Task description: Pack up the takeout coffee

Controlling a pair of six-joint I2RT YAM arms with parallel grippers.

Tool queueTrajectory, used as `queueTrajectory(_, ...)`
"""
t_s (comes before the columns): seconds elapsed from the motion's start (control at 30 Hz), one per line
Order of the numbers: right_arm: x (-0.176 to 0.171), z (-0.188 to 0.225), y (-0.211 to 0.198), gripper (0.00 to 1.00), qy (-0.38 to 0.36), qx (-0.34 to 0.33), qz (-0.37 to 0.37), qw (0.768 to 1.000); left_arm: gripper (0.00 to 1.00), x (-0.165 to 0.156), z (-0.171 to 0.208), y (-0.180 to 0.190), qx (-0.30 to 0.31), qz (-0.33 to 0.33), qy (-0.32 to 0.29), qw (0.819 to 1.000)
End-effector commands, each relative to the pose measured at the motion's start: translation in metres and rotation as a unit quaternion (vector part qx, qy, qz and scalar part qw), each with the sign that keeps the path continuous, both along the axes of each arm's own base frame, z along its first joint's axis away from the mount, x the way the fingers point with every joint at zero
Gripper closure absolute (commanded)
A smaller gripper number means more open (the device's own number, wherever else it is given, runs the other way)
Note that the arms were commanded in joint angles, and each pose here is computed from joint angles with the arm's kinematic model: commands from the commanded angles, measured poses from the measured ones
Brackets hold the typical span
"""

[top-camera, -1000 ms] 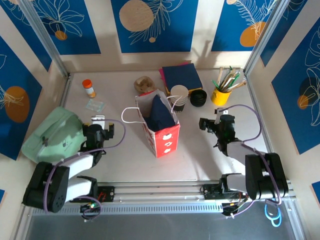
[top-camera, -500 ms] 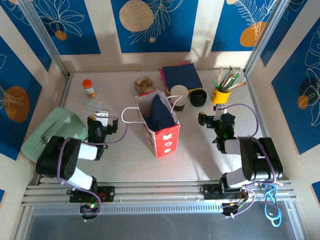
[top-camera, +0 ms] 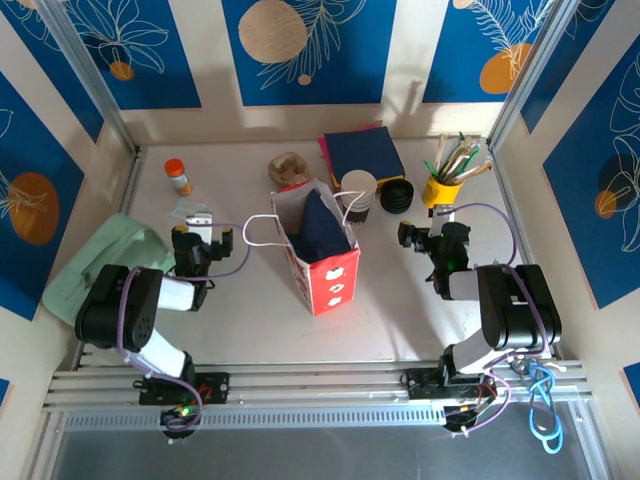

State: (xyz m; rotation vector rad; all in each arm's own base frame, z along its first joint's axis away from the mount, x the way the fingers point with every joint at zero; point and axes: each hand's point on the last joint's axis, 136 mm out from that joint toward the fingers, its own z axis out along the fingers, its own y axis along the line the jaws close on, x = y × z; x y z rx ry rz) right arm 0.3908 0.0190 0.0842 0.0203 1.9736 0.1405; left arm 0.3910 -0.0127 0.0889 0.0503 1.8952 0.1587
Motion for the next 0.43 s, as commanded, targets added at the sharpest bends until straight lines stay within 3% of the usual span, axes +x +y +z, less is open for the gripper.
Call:
queueTrajectory(0.0, 0.0060, 0.0099, 0.0004, 0.01, -0.014, 0.002, -0.002, 1.000, 0.01, 0.0025, 0.0063, 0.0057, -0.009, 0.014, -0.011, 1.000)
queueTrajectory(0.4, 0.0060, 0.0100, 0.0003, 0.01, -0.014, 0.002, -0.002, 1.000, 0.01, 0.0025, 0.0065, 0.0057, -0.009, 0.014, -0.012, 1.000)
